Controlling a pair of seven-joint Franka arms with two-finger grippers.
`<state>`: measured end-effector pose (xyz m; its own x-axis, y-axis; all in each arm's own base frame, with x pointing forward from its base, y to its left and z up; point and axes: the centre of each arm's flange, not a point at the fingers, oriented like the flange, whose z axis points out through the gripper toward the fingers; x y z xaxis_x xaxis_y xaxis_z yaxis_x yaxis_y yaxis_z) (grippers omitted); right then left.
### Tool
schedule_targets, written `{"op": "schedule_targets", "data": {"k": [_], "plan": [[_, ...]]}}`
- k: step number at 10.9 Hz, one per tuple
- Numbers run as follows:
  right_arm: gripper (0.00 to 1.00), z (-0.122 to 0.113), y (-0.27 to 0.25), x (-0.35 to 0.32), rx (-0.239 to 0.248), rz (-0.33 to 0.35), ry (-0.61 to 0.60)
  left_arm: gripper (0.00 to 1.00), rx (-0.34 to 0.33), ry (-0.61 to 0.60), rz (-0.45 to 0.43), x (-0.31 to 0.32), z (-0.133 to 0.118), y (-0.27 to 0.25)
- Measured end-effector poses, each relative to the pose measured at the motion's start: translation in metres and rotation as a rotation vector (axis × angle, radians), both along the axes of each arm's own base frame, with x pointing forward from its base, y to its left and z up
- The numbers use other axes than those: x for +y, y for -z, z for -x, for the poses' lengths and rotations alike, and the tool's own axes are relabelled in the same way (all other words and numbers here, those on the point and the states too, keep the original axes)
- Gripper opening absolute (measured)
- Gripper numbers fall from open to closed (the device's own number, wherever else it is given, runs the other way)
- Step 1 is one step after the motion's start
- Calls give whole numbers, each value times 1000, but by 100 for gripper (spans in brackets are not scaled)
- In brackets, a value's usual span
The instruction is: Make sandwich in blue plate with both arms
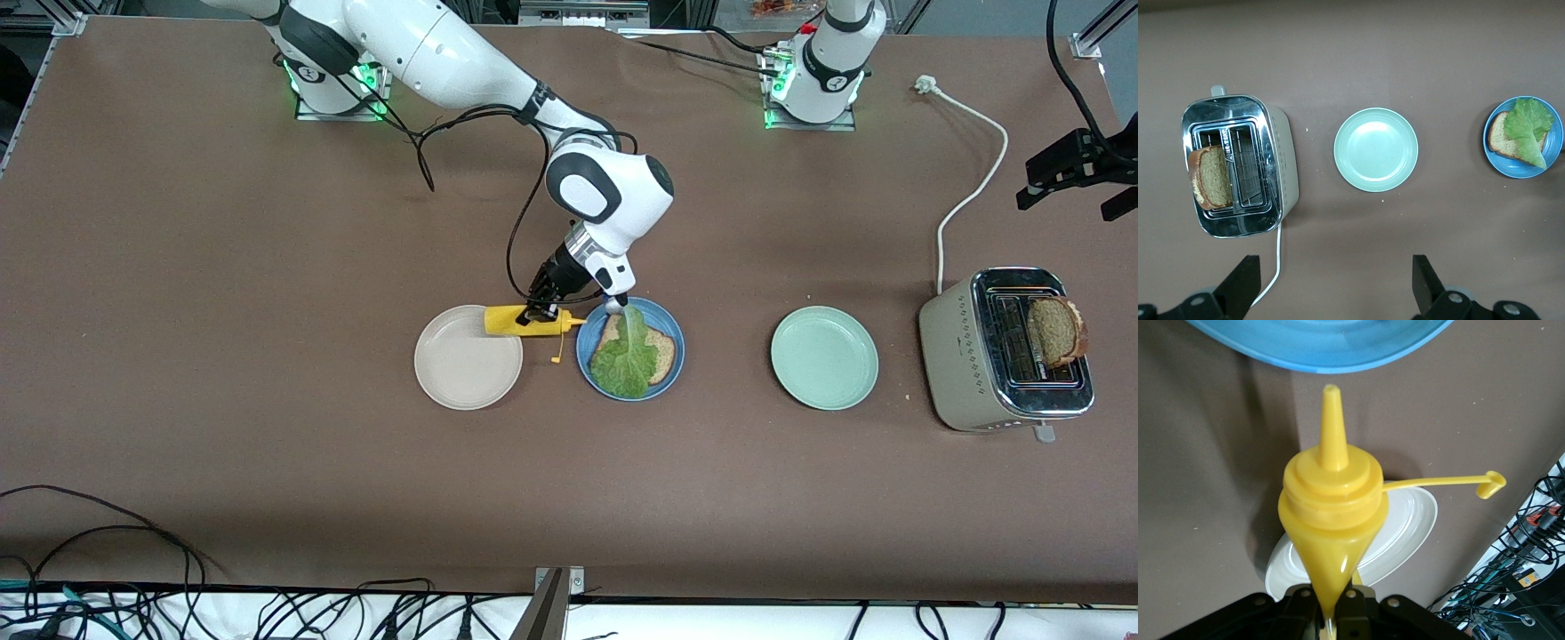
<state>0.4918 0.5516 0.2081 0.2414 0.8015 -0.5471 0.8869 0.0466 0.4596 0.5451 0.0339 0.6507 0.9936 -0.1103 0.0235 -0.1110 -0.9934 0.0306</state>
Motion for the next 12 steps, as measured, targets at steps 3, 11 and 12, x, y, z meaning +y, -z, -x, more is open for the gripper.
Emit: {"op": "schedule_targets", "data": {"k": [3,11,12], "plan": [[8,-14,-18,-7,-13,-8,35,100,0,0,0,0,0,0],[8,-139,-239,-188,219,-369,269,100,0,0,0,0,0,0],[8,-153,-254,-223,246,-422,307,100,0,0,0,0,0,0]]}}
